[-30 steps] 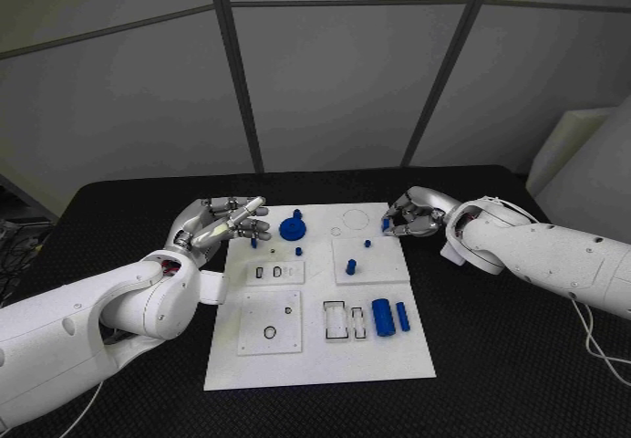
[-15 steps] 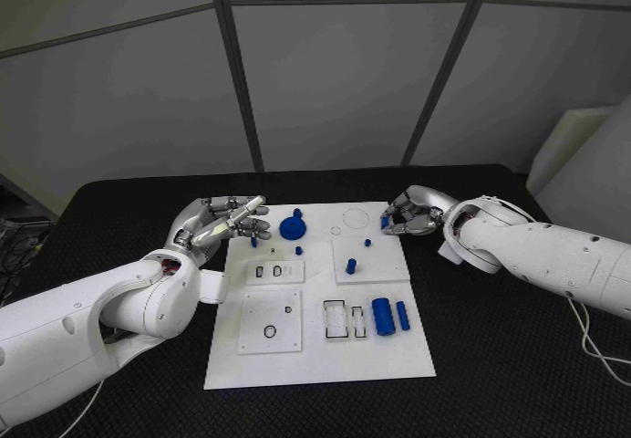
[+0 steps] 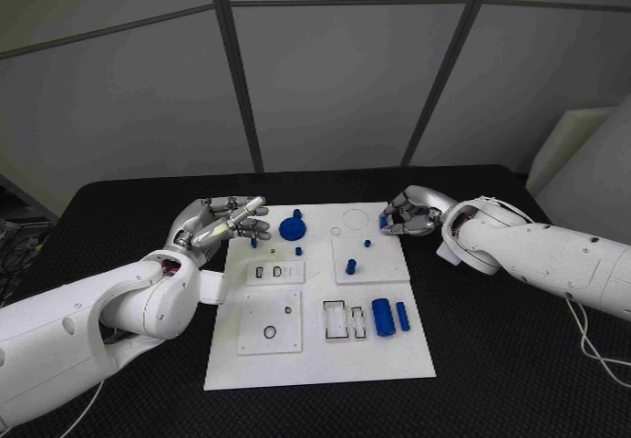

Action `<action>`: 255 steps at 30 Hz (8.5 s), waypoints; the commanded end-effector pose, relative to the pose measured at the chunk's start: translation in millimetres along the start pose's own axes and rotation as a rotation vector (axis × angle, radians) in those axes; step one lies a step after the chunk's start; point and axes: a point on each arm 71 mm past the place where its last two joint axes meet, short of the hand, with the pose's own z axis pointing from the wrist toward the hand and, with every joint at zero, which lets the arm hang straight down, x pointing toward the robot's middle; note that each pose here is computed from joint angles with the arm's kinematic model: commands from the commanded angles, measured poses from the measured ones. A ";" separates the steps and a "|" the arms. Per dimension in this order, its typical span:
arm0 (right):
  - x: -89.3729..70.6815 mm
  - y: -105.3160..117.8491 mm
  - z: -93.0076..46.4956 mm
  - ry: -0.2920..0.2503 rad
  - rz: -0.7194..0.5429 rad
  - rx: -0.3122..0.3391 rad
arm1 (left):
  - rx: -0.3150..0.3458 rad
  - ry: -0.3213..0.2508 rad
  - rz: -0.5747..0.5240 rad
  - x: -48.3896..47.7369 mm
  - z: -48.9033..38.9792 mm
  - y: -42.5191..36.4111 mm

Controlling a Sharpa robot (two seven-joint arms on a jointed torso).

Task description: Assemble the parts on the task board

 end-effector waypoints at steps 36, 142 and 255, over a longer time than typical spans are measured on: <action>68.0 174.4 12.6 0.036 -0.095 -0.279 | -0.003 -0.051 0.022 -25.3 2.0 1.8; 118.1 182.5 16.6 0.141 -0.186 -0.265 | -0.018 -0.025 0.006 -18.4 4.8 4.0; -13.3 92.4 -20.8 -0.101 0.361 -0.140 | -0.709 0.525 1.204 39.9 78.9 18.2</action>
